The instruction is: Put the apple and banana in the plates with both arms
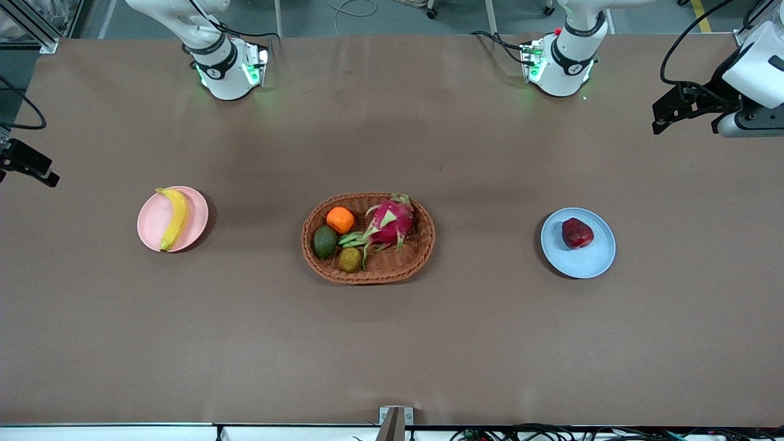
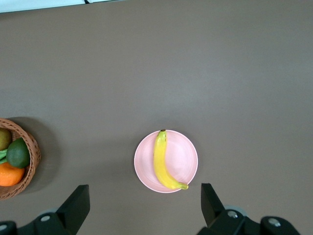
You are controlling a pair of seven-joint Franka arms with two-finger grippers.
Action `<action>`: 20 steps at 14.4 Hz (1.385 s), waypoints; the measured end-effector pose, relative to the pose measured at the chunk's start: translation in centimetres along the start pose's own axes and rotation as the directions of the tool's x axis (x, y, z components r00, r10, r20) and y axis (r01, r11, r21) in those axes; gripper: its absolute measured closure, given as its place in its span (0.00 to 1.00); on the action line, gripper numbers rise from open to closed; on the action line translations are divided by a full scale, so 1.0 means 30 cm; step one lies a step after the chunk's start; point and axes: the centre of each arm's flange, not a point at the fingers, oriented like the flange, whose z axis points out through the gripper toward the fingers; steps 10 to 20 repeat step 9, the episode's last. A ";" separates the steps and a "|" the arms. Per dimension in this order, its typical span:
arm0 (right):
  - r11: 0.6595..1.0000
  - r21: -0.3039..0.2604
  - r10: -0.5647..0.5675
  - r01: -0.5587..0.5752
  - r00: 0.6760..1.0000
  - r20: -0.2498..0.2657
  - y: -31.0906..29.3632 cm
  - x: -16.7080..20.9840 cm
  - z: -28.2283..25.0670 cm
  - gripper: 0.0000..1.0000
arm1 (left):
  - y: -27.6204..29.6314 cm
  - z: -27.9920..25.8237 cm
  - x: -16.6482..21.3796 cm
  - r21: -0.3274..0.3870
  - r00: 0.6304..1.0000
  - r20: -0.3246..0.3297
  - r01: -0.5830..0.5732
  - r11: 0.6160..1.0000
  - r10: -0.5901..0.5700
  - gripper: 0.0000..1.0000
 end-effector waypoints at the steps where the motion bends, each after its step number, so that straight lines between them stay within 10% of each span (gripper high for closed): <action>1: 1.000 0.001 0.000 0.000 1.000 -0.003 0.001 -0.010 -0.008 0.00 | 0.000 -0.001 0.000 0.000 1.000 -0.001 0.000 1.000 0.000 0.00; 20: 1.000 0.002 -0.001 0.001 1.000 0.002 -0.001 -0.020 -0.004 0.00 | -0.001 -0.001 0.000 0.000 1.000 -0.001 0.000 1.000 0.000 0.00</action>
